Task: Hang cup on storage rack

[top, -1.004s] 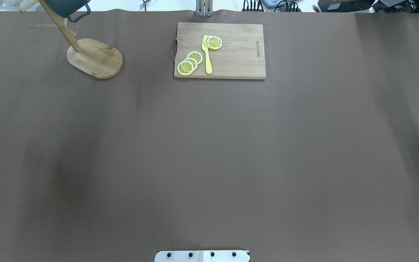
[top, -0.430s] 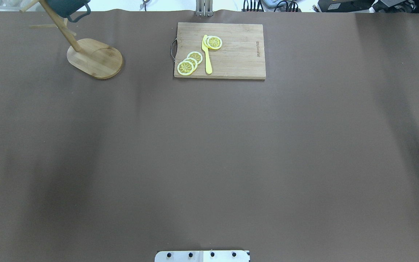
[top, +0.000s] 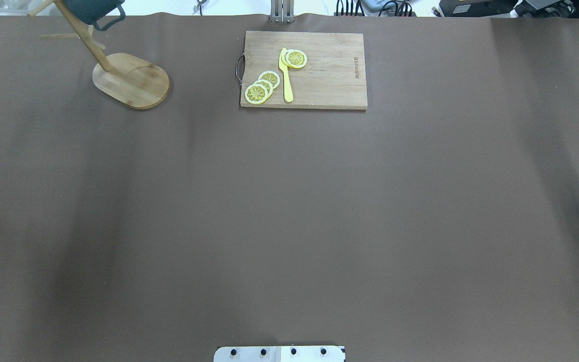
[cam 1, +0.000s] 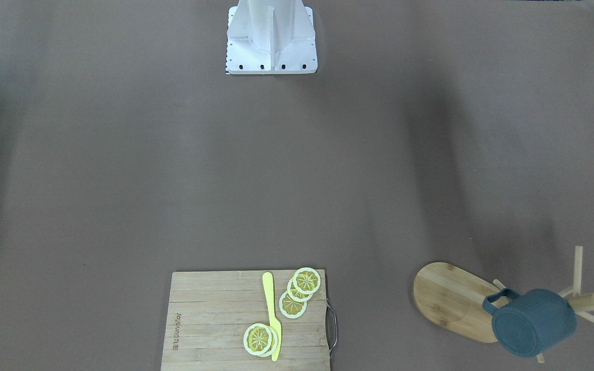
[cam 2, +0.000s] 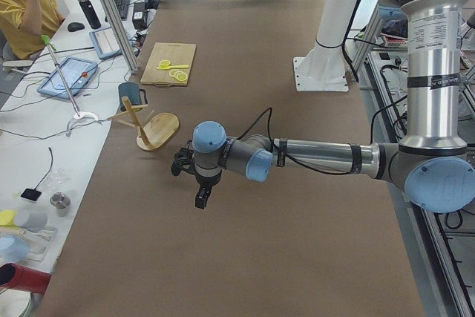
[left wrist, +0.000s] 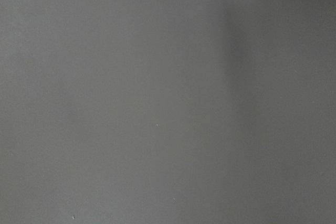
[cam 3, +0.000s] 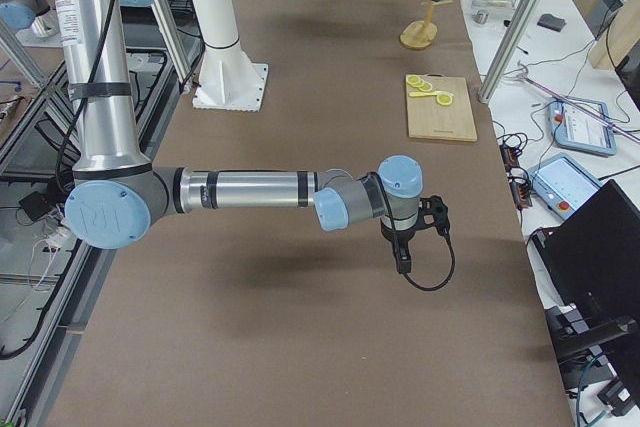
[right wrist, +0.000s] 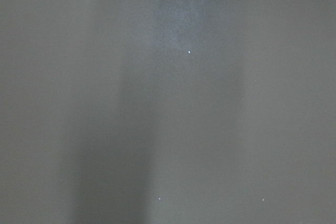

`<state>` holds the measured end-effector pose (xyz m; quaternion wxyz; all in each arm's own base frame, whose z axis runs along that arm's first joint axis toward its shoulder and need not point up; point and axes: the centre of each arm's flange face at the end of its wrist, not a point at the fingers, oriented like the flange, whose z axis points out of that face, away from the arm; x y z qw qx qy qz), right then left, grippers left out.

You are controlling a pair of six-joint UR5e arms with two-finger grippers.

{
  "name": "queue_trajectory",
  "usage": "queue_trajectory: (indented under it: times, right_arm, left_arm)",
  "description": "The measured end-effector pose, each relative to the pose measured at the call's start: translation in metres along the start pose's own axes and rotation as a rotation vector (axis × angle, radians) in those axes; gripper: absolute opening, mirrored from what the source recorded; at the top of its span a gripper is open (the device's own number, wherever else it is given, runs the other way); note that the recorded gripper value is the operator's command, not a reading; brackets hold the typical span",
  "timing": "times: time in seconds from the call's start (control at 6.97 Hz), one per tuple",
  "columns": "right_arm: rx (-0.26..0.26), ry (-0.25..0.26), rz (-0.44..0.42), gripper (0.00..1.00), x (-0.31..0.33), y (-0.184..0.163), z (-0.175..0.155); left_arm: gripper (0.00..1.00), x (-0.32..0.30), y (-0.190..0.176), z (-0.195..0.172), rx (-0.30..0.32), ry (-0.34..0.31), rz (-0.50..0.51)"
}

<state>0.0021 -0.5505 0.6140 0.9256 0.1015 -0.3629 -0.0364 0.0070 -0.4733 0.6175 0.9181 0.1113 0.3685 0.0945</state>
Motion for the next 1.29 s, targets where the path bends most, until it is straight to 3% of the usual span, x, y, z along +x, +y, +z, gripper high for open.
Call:
queue_trajectory:
  times: [0.57,1.29]
  right_arm:
    - [-0.03,-0.109,0.021,1.0,-0.001,0.019,0.003]
    - [-0.056,-0.123,0.011,1.0,-0.008,0.033,0.012]
  left_arm:
    - [0.98,0.021,0.019,-0.024,0.041,0.086,0.032]
    - [0.98,0.016,0.03,-0.014,0.015,0.089,0.016]
